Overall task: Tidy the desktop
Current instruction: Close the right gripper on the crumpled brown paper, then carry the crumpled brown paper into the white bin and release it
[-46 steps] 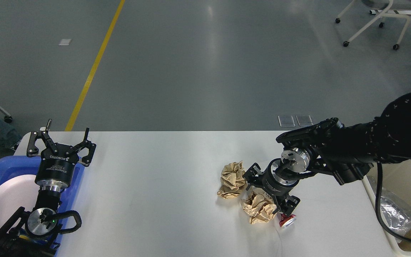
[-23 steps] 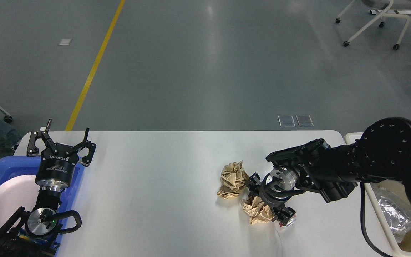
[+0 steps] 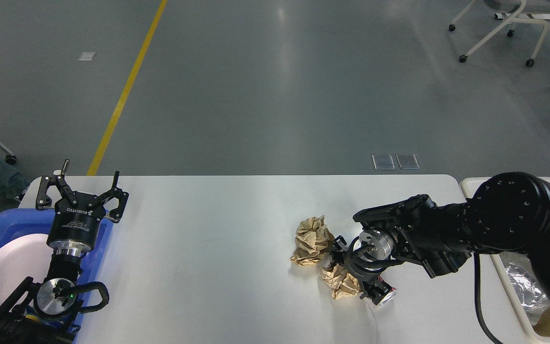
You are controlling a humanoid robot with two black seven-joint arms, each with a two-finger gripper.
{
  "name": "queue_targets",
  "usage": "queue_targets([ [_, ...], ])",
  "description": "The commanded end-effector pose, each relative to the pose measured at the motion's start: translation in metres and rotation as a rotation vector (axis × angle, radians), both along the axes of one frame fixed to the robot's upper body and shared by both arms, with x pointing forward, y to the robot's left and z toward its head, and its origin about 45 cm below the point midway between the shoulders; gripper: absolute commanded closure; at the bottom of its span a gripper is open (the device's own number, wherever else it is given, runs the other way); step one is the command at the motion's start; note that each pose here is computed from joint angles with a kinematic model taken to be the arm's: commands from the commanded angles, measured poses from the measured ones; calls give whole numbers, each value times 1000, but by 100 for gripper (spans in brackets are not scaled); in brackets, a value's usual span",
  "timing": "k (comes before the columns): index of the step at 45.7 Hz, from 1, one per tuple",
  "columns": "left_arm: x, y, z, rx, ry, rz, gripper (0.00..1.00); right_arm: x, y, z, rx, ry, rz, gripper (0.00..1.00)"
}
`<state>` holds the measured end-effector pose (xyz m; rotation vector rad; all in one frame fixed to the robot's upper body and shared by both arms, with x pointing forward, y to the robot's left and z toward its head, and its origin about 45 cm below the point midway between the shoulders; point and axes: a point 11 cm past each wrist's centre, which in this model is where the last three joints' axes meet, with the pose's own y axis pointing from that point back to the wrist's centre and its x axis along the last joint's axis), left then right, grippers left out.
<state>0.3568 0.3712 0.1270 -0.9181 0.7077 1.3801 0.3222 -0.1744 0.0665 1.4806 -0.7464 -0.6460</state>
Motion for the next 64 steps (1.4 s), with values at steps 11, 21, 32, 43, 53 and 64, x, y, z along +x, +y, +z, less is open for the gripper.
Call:
queue_targets([
  [11,0,0,0,0,0,0,4,-6,11,-2,42,21,-17,97],
  [21,0,0,0,0,0,0,4,-6,14,0,49,22,-21,100],
  [32,0,0,0,0,0,0,4,-14,17,2,59,50,1,100],
  [43,0,0,0,0,0,0,4,-19,11,32,62,84,57,100],
  [53,0,0,0,0,0,0,4,-16,3,107,99,113,193,100],
  [64,0,0,0,0,0,0,4,-8,-17,209,59,48,316,100],
])
